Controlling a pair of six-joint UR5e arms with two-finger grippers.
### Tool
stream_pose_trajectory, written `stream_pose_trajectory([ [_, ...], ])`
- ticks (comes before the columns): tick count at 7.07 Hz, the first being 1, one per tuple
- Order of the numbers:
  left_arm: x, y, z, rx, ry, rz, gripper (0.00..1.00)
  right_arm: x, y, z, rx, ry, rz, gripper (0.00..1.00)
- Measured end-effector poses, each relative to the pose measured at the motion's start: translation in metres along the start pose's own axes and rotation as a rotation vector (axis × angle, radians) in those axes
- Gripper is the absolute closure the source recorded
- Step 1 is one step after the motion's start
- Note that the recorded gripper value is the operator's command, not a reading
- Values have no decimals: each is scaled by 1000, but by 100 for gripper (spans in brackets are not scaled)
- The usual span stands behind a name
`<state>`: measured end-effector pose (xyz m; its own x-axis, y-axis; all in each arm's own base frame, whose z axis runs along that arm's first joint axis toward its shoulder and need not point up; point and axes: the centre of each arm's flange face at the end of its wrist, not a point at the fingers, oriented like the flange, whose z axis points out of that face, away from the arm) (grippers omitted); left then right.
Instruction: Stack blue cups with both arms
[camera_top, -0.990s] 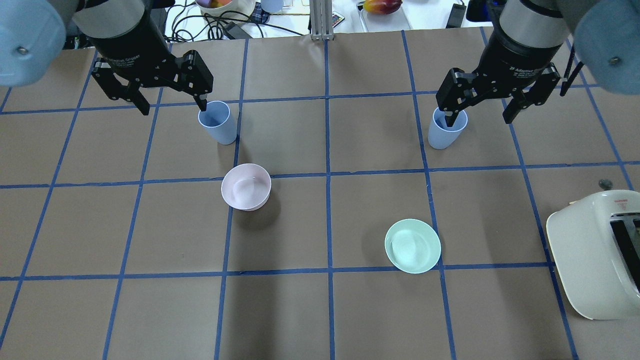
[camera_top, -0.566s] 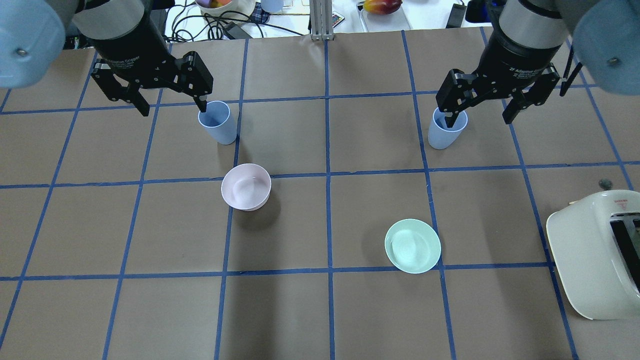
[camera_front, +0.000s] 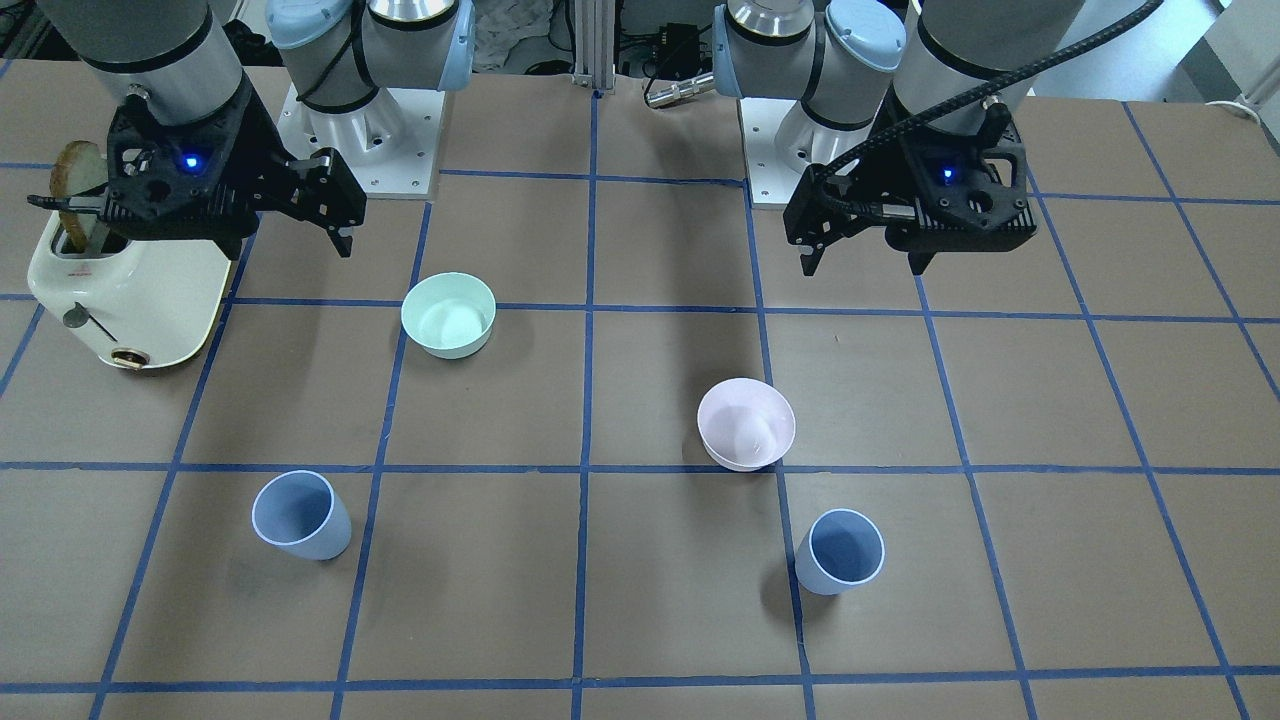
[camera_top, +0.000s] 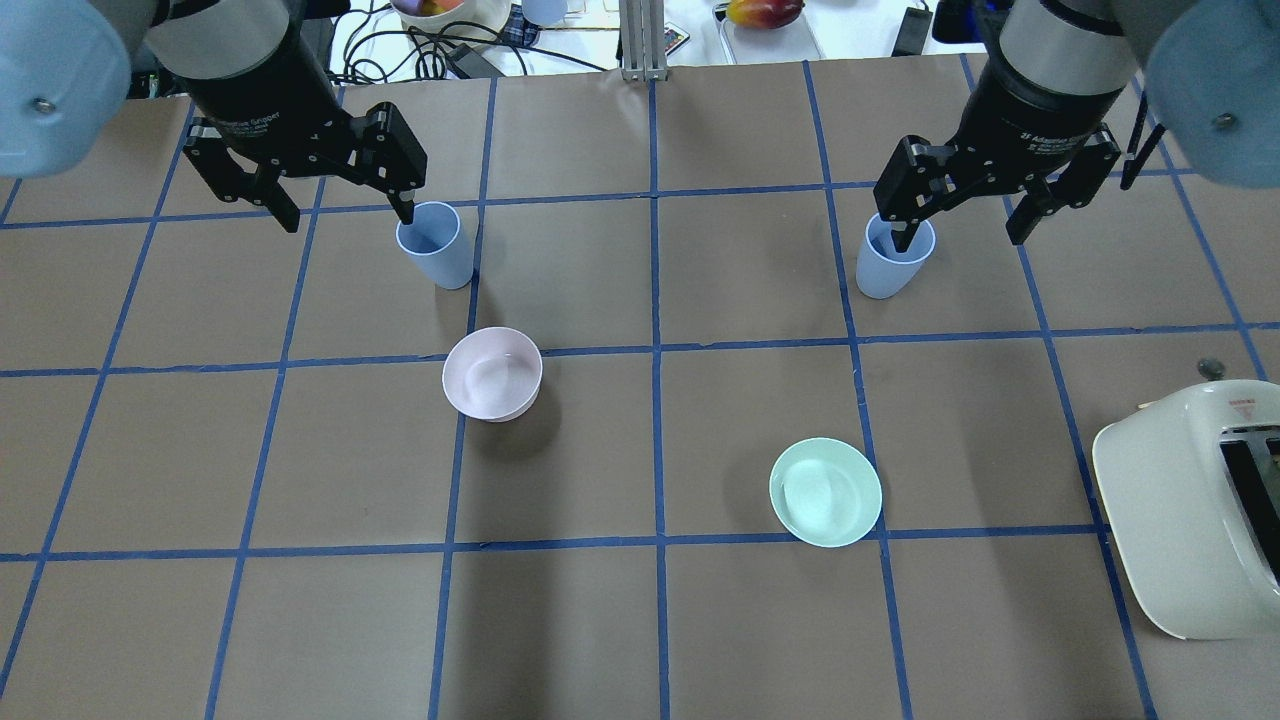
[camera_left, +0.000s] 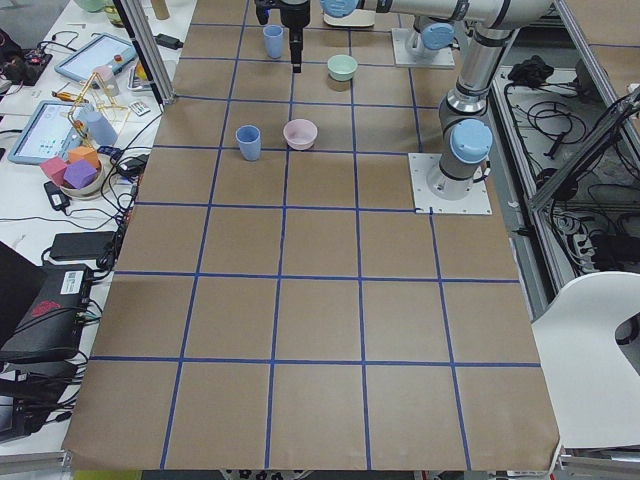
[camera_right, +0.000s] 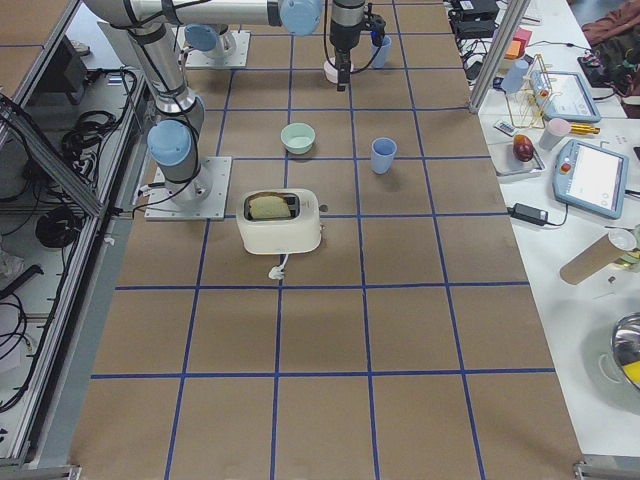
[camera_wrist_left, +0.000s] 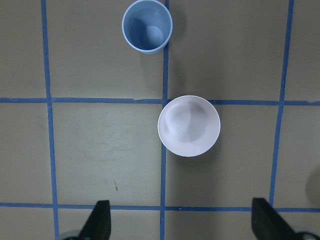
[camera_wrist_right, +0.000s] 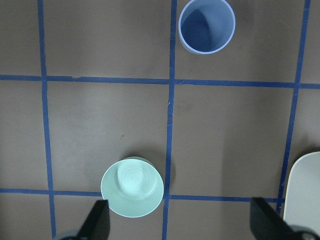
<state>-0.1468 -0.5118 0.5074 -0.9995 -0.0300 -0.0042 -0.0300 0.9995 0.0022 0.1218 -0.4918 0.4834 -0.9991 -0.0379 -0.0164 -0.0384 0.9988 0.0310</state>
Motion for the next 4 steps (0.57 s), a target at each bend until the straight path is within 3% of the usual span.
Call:
stream_pose_trajectory([
  [2,0,-14,10,-10,5,5,0,23,-20,11,12,-9,-31,0],
  [4,2,-60,46,3,7,13,0,84,-63,42,27,-18,-29,0],
])
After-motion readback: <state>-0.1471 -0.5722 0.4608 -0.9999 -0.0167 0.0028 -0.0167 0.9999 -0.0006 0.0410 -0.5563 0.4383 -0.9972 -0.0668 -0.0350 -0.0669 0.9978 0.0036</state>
